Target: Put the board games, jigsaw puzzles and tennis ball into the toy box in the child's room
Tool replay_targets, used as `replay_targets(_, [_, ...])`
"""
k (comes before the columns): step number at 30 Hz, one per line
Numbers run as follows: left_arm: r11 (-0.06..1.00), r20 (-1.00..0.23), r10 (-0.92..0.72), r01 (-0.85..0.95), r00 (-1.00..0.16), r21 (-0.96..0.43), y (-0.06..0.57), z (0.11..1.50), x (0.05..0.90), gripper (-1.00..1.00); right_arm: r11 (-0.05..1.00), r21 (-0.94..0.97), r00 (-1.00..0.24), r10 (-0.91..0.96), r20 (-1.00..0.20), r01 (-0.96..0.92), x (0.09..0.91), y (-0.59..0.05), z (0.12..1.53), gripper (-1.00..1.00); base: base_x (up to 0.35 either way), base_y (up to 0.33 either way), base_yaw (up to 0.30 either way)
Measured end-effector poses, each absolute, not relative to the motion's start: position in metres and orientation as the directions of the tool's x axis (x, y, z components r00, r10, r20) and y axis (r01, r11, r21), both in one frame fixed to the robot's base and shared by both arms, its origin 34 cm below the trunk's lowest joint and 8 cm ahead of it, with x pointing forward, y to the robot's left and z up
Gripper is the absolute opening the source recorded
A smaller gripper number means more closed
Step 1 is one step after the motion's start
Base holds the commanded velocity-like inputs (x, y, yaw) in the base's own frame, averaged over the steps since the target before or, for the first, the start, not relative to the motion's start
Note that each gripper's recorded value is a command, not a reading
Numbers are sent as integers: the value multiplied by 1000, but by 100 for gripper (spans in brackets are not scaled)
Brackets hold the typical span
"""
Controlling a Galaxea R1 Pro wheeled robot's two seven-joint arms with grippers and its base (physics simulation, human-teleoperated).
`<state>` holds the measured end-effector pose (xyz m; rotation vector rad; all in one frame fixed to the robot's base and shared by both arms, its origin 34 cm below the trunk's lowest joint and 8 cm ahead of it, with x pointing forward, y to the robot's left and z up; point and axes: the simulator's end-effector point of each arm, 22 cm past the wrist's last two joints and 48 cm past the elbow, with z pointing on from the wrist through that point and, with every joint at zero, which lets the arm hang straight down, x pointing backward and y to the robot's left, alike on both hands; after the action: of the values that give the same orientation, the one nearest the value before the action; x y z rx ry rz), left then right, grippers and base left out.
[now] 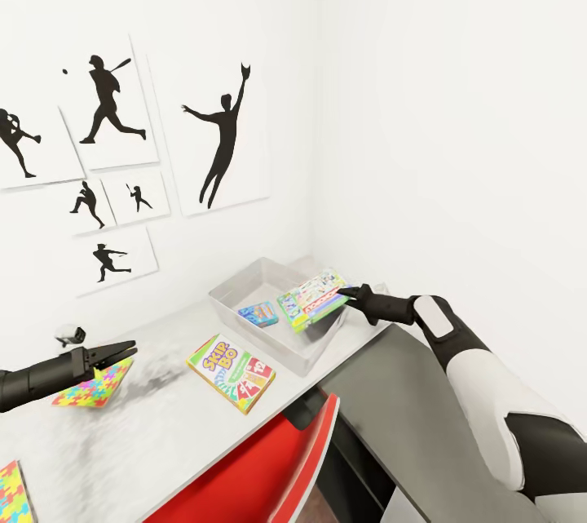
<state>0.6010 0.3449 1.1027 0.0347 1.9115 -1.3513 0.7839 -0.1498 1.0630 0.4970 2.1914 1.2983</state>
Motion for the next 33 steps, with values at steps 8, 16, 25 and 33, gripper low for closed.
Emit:
replay_targets(8, [427,-596,-401,434,-695,-793,346,1104,601,100,462,886,-789,558,-256,40,784,-147,1062,-100,0,0,0])
replay_targets(16, [407,-587,-417,434,-695,-803,344,1103,603,100,463,885,-792,558,-248,49,785,-147,1055,-100,0,0,0])
replay_targets(25, [402,-573,-419,422,-705,-813,342,1094,603,100,480,877,-787,537,-303,-11,793,-139,1071,-100,0,0,0])
replay_targets(33, [399,-562,-416,412,-715,-819,340,1089,606,100,506,858,-787,496,-367,-82,797,-129,1086,-100,0,0,0])
